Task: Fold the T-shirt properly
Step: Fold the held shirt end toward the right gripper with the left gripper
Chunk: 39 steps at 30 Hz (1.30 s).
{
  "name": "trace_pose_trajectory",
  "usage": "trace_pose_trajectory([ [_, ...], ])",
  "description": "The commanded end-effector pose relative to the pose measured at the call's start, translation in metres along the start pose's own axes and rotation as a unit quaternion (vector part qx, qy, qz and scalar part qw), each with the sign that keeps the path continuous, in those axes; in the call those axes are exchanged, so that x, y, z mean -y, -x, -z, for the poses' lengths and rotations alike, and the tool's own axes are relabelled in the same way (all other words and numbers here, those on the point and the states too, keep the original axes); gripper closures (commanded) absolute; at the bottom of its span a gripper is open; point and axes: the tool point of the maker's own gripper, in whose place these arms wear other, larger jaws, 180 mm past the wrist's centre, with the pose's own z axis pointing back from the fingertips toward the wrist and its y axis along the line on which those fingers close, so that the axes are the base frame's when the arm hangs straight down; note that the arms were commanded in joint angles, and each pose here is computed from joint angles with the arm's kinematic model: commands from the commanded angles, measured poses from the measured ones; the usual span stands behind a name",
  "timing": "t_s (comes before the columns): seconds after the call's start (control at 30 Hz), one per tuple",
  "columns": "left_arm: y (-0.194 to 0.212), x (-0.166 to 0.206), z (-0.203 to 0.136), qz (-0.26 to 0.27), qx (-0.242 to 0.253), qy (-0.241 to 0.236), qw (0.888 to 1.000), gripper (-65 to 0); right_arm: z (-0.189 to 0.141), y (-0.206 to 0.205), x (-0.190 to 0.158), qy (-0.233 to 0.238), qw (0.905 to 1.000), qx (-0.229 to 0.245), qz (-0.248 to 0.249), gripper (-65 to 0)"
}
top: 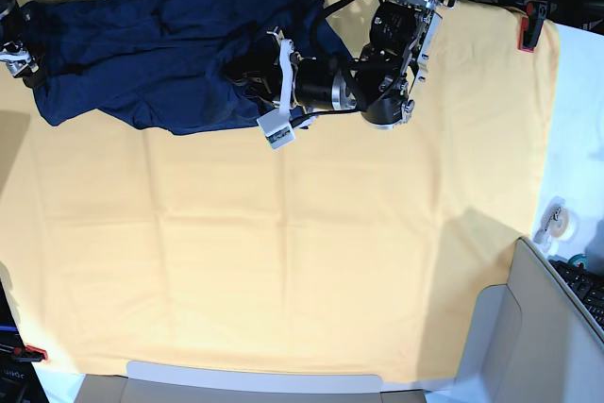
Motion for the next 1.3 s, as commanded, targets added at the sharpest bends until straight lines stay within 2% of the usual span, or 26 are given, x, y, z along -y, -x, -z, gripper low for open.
trace_pose_trajectory([
  [0.0, -0.017, 0.005, -0.002, 0.013, 0.028, 0.01, 0.999, 0.0, -0.004, -0.017, -0.006, -0.009, 0.9996, 0.021, -0.017, -40.2],
  [0.27, -0.021, 0.008, 0.001, 0.012, 0.033, 0.014, 0.999, -1.7, -0.004, -0.017, -0.006, -0.009, 0.9996, 0.021, -0.017, -40.2],
  [0.33, -0.021, 0.009, 0.001, 0.012, 0.034, 0.015, 0.999, -7.6, -0.004, -0.017, -0.006, -0.009, 0.9996, 0.021, -0.017, -40.2],
  [0.47, -0.024, 0.01, 0.002, 0.011, 0.039, 0.017, 0.999, -26.9, -0.004, -0.017, -0.006, -0.009, 0.9996, 0.021, -0.017, -40.2],
  [0.53, -0.024, 0.01, 0.001, 0.011, 0.04, 0.016, 0.999, -30.4, -0.004, -0.017, -0.006, -0.009, 0.9996, 0.021, -0.017, -40.2],
  [0.63, -0.025, 0.008, -0.002, 0.012, 0.043, 0.014, 0.999, -27.9, -0.004, -0.018, -0.006, -0.01, 0.9996, 0.022, -0.017, -40.2],
  [0.73, -0.039, -0.011, -0.029, 0.008, 0.08, -0.027, 0.996, -22.8, -0.003, -0.018, -0.007, -0.011, 0.9995, 0.023, -0.017, -40.2],
  [0.8, -0.043, -0.026, -0.056, 0.014, 0.097, -0.067, 0.993, -15.4, -0.003, -0.018, -0.007, -0.011, 0.9995, 0.023, -0.017, -40.2],
  [0.9, -0.025, -0.045, -0.089, 0.005, 0.091, -0.116, 0.989, 0.0, -0.004, -0.018, -0.007, -0.01, 0.9995, 0.023, -0.017, -40.2],
  [1.03, 0.012, -0.064, -0.122, -0.019, 0.063, -0.165, 0.984, -0.4, -0.004, -0.018, -0.006, -0.01, 0.9996, 0.022, -0.017, -40.2],
  [1.27, 0.039, -0.077, -0.152, -0.024, 0.063, -0.211, 0.975, 0.0, -0.003, -0.018, -0.007, -0.011, 0.9995, 0.023, -0.017, -40.2],
])
